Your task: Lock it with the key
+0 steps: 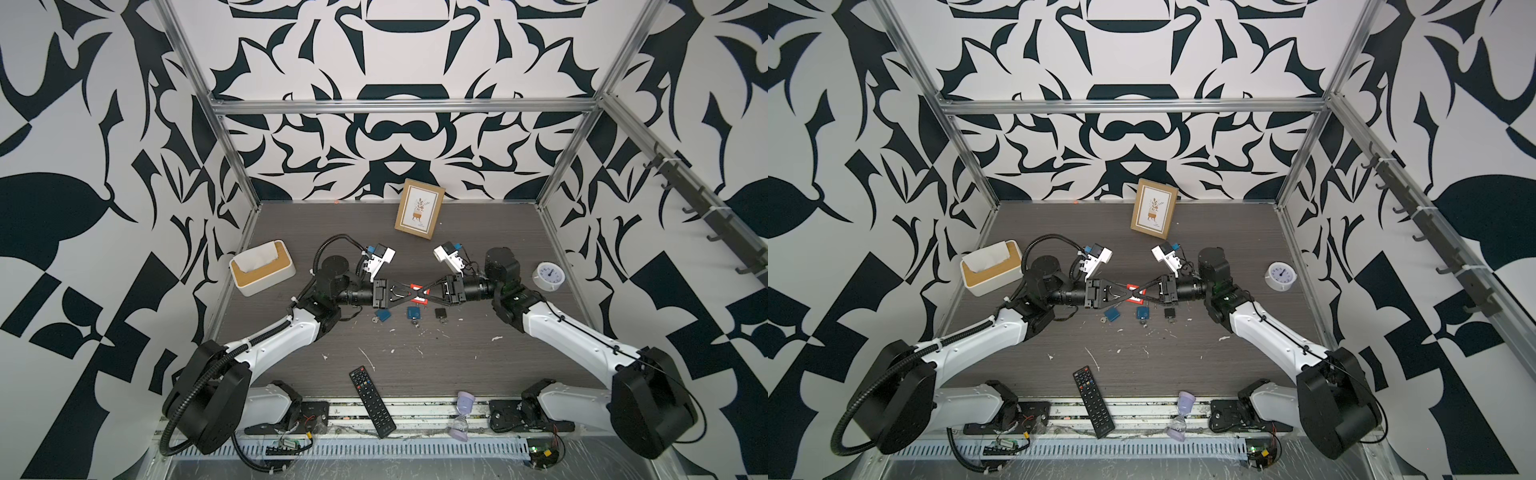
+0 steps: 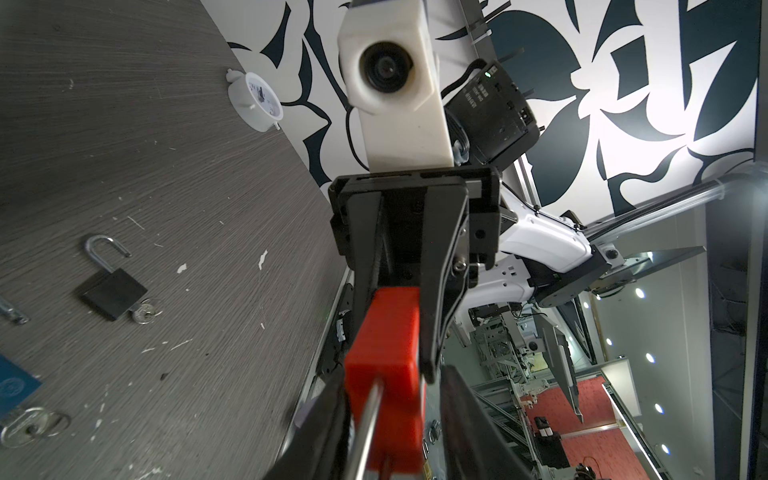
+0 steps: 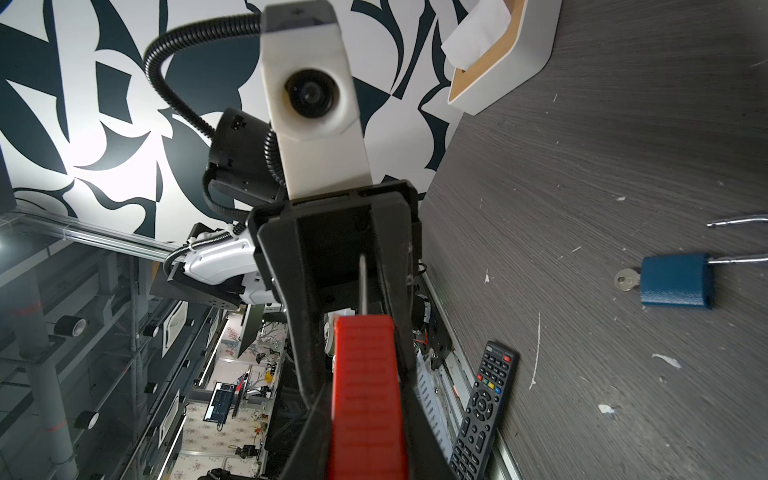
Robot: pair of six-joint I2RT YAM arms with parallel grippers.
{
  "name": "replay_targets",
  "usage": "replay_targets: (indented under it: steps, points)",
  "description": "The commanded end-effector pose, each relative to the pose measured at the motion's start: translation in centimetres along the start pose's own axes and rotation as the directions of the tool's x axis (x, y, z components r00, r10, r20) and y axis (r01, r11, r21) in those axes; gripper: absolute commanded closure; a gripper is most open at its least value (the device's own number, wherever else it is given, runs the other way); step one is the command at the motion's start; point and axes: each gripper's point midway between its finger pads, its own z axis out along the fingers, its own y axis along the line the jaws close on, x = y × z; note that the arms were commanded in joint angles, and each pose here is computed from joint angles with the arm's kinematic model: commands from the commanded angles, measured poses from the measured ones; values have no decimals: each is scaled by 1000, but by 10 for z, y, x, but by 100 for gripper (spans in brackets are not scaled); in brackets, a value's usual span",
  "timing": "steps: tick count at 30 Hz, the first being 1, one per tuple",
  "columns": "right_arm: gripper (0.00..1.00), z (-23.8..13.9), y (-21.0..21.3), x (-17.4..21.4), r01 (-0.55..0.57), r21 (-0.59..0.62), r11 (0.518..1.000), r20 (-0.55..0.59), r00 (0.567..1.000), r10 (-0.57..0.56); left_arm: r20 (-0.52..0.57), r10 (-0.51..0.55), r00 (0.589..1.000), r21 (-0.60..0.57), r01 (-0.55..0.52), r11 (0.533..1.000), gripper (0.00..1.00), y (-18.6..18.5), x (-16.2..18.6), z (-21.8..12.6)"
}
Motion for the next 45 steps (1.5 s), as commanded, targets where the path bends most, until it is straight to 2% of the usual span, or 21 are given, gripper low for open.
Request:
replay_targets:
  steps: [1,9,15,16,18,23,25,29,32,34,36,38,41,45]
  points:
    - [100,1,21,-10,99,-29,995,11,995,-99,-10,21,1000,14,-21,1000,68,-4,-3,4]
    - [100,1,20,-9,97,-25,995,-1,995,-97,-4,25,1000,17,-25,1000,69,-7,-6,4]
    - [100,0,19,-10,99,-13,995,8,995,-99,3,15,1000,14,-15,1000,89,-4,-7,5]
    - [97,0,18,-11,103,-5,995,18,994,-103,11,13,1000,12,-13,1000,99,-3,-8,5]
    - [94,-1,16,-13,110,13,994,34,993,-111,35,6,999,-5,-5,1000,100,1,-10,4]
    - [69,-6,13,-21,112,54,992,94,989,-117,71,-1,997,-22,3,1000,100,6,-14,3]
    - [65,-13,11,-28,109,91,990,148,981,-122,94,-4,996,-38,8,999,100,10,-18,0]
    - [50,-38,2,-43,44,191,981,291,952,-100,123,-6,992,-52,13,999,100,15,-24,-5]
    - [48,-62,-12,-48,-61,283,957,409,911,-63,142,-10,990,-58,18,998,100,20,-28,-7]
    - [48,-75,-18,-46,-139,296,945,473,881,-18,148,-10,989,-58,18,998,100,23,-31,-8]
    - [49,-81,-22,-43,-215,253,943,528,848,51,152,-11,988,-53,19,998,100,27,-33,-8]
    - [51,-82,-25,-40,-284,161,945,571,808,146,148,-17,989,-32,22,999,100,27,-35,-8]
    - [57,-79,-24,-41,-339,30,940,583,770,259,147,-17,989,-3,18,1000,100,27,-37,-5]
    - [58,-79,-22,-39,-356,-5,934,580,760,293,143,-27,989,2,27,1000,100,29,-38,-4]
